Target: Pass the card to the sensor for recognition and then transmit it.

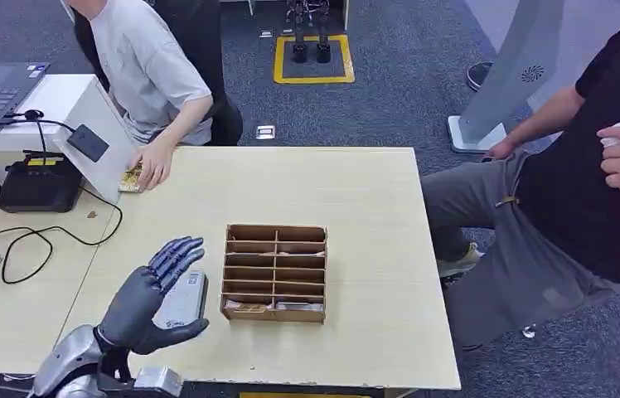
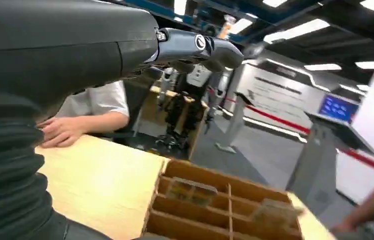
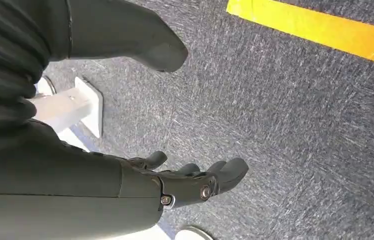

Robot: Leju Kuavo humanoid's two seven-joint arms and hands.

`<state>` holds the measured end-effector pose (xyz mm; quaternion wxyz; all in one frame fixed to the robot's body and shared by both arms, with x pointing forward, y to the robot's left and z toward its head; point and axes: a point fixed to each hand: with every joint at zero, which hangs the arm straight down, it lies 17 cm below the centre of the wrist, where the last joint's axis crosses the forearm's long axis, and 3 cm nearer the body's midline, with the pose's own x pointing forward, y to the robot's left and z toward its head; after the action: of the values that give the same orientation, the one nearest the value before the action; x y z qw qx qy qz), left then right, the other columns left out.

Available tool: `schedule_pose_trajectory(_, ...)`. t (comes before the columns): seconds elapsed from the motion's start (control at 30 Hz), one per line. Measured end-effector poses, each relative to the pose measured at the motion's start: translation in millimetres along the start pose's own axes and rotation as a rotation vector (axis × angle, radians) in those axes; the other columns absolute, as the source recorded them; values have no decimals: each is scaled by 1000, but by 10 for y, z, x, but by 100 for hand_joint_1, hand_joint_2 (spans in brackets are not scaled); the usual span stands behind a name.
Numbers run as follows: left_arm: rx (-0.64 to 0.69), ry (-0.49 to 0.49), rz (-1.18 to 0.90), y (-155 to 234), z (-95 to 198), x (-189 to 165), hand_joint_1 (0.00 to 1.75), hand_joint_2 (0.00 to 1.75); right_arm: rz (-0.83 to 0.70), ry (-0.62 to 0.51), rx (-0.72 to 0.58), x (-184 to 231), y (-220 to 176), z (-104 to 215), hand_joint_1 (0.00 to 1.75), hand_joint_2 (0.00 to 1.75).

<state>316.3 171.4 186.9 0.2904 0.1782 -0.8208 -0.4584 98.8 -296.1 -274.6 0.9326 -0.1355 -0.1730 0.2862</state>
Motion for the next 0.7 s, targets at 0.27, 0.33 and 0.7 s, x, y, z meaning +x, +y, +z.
schedule_pose_trajectory(0.27,-97,-27,-238,-371,49,168,0,175,0,19,6,-48,-5,0,0,175)
schedule_pose_trajectory(0.33,-108,-17,-257,-459,68,179,0,175,0,21,6,-52,-4,0,0,175)
schedule_pose_trajectory(0.7,-198,17,-230,-856,205,131,0,175,-1,24,4,-58,-23,-5,0,175)
